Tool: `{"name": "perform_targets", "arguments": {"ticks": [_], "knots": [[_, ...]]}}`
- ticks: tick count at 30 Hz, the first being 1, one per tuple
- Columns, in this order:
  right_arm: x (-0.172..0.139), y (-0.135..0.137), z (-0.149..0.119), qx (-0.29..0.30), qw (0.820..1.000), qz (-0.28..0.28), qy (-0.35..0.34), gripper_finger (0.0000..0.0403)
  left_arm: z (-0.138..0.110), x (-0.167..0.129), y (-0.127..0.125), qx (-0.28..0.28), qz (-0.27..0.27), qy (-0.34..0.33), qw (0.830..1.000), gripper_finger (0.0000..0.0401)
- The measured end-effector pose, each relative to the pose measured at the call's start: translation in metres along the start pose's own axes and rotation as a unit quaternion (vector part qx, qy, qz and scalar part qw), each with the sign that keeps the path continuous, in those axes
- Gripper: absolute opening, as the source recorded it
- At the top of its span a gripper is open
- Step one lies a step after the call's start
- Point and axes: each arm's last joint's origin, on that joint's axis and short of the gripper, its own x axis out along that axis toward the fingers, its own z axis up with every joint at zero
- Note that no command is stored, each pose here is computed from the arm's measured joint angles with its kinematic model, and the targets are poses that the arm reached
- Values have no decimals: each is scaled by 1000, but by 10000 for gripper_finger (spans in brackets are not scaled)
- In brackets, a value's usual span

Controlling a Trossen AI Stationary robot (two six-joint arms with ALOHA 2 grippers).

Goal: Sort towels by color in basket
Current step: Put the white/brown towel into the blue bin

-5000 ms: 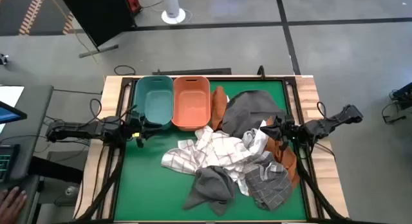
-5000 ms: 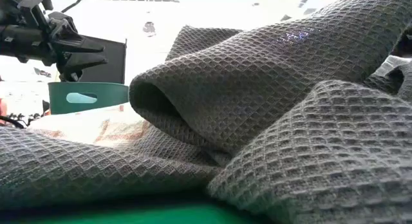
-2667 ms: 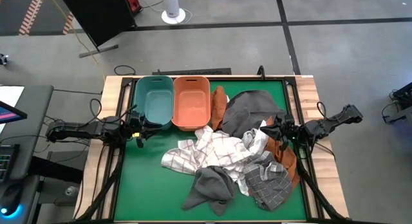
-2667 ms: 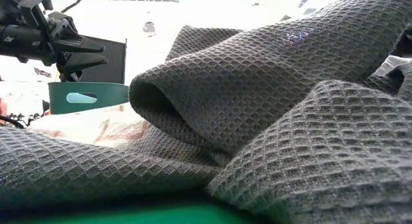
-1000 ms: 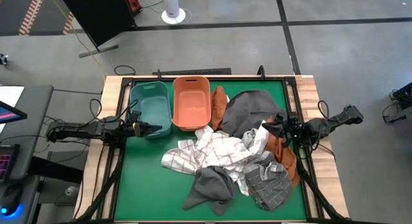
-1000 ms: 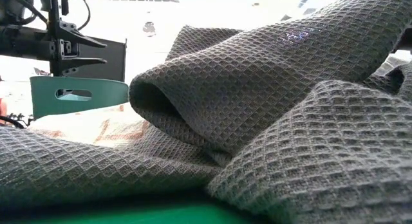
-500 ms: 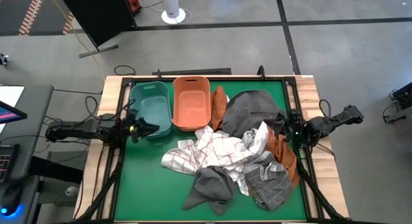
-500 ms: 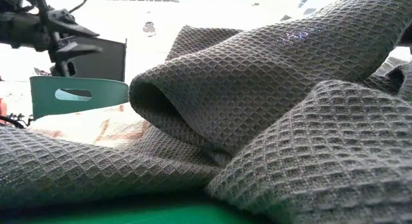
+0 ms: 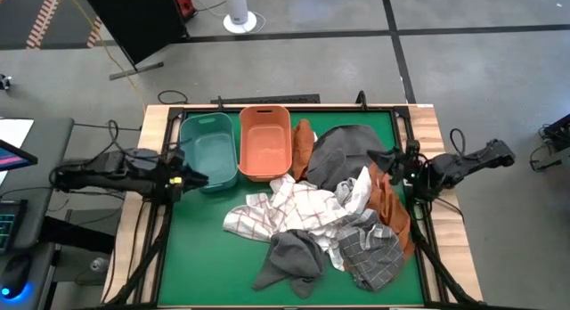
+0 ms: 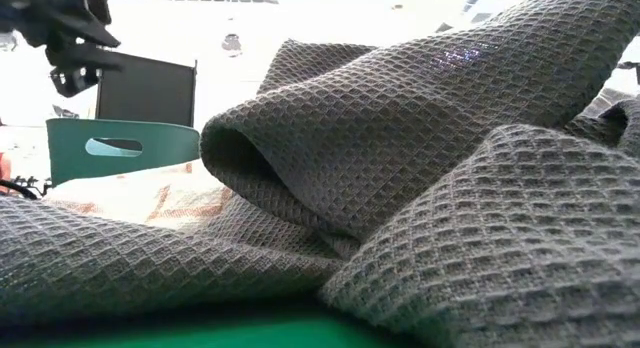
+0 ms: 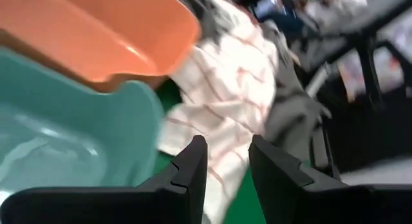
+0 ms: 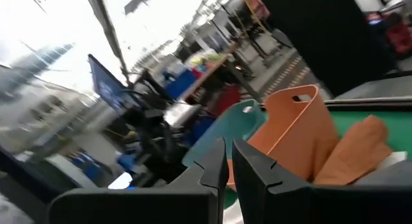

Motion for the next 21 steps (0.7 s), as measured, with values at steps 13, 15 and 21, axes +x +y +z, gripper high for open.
{"name": "perform_targets", "arguments": {"ticks": [13,15,21], "knots": [[56,60,25,-109,957,-74,257,56,50,88,-51,63,-9,97,993,108],[66,66,22,-108,944,-66,306,56,56,105,-58,77,1,106,991,112],[82,72,15,-94,934,-81,335,56,63,155,-79,104,14,155,982,161]]}}
